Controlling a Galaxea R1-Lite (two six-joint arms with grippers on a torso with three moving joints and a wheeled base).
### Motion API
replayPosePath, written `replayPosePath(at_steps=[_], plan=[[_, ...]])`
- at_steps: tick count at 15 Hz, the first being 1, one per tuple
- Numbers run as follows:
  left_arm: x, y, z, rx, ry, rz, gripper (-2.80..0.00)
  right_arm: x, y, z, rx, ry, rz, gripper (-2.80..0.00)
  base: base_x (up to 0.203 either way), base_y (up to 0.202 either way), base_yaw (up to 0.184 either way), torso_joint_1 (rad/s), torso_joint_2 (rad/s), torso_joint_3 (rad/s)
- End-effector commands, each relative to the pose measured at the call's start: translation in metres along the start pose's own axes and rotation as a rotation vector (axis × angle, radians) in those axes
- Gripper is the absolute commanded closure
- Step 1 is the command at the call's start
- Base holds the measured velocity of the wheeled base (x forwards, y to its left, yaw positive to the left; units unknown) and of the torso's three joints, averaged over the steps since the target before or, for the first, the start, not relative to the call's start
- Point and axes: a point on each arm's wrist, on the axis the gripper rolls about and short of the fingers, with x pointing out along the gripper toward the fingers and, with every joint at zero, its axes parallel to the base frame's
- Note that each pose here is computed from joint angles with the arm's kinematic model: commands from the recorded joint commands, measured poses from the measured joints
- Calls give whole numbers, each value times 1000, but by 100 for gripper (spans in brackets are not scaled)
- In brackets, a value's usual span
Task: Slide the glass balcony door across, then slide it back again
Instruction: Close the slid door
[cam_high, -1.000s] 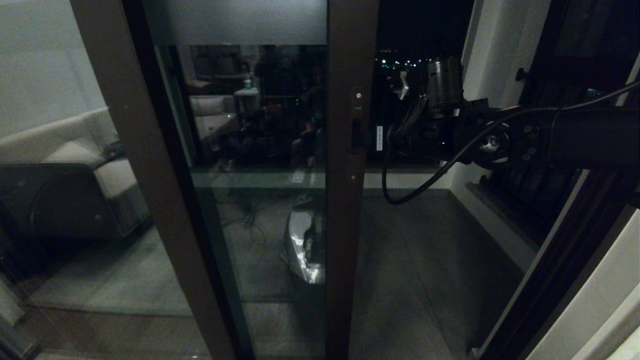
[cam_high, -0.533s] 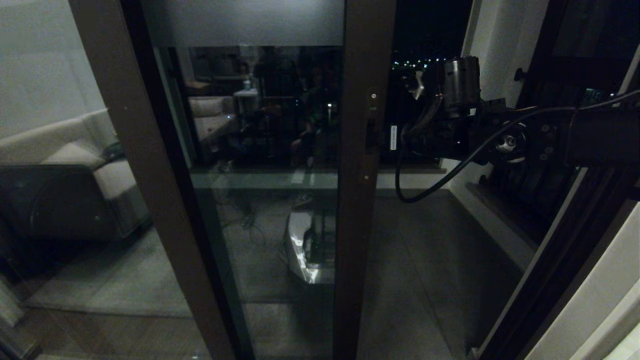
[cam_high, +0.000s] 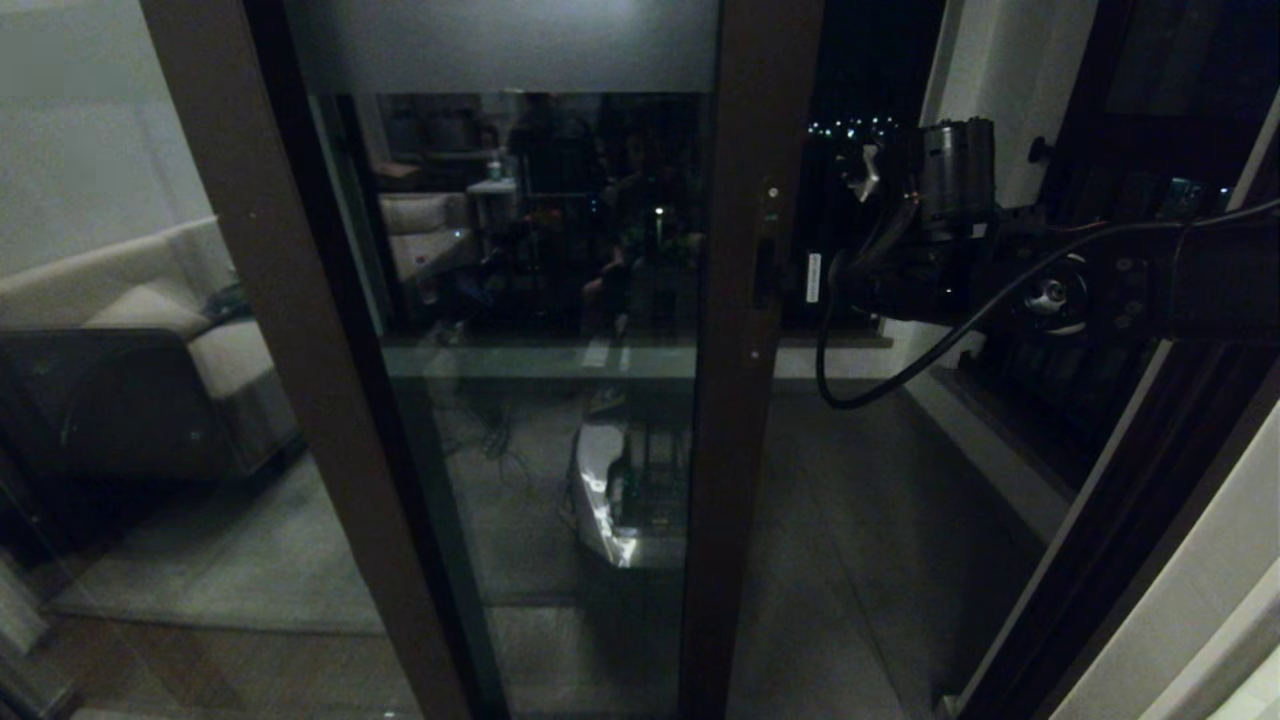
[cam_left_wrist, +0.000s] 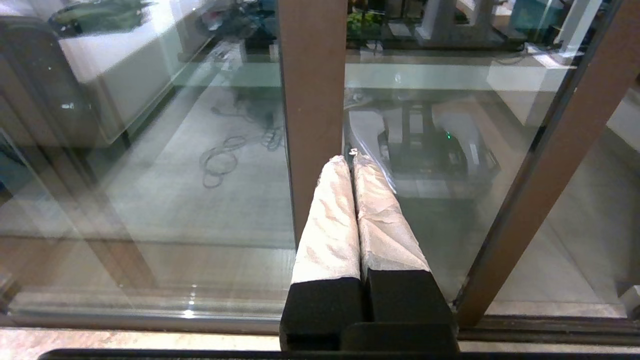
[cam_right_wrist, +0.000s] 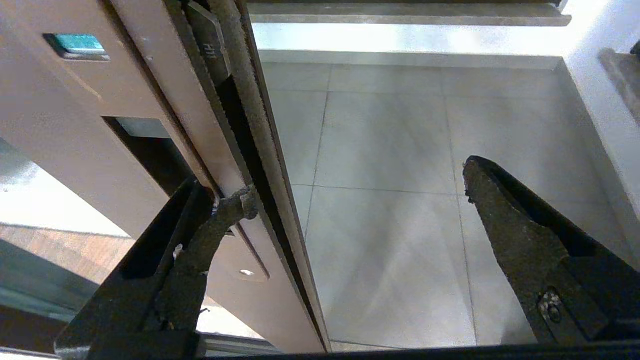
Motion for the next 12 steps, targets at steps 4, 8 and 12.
replayPosePath(at_steps=[4,8,12], plan=[[0,0,0,0,0,0,0,-6,-10,1,5,5,-23,-280,0,0,0,0,0,0],[0,0,0,0,0,0,0,-6,-22,-3,7,1,-48,-280,0,0,0,0,0,0],[0,0,0,0,0,0,0,-5,-32,-6,6,-4,-70,-280,0,0,0,0,0,0]])
